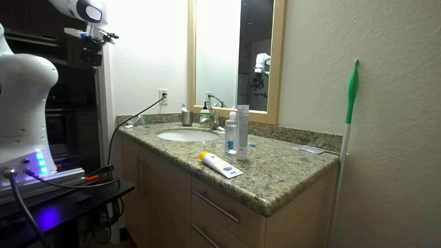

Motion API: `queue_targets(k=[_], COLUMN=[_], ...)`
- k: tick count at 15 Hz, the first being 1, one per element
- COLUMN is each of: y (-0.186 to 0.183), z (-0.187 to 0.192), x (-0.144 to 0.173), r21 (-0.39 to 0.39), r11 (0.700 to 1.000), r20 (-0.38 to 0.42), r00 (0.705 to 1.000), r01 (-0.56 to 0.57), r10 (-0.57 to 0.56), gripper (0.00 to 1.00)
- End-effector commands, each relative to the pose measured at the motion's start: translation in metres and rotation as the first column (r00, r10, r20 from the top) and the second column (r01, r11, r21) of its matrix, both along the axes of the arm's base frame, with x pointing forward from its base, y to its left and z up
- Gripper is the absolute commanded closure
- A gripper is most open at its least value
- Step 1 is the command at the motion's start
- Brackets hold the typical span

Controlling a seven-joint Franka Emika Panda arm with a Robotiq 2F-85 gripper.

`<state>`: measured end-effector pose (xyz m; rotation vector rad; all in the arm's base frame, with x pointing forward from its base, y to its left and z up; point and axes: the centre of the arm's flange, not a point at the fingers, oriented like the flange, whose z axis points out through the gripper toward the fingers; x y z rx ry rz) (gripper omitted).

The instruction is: Push the faucet handle downwards

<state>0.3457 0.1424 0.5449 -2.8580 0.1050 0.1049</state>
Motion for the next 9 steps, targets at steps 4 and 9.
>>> queue_targets(k=[4,9], y=[-0.046,-0.161], z=[-0.031,-0.024], x=[0.064,0.136], r21=[-0.066,0.047], r11=[0.995,0.943], r20=[0.171,0.393], r00=[0.984,0.862], r01=[0.069,0.330], r10=[-0.057,-0.321], gripper=[0.00,0.00])
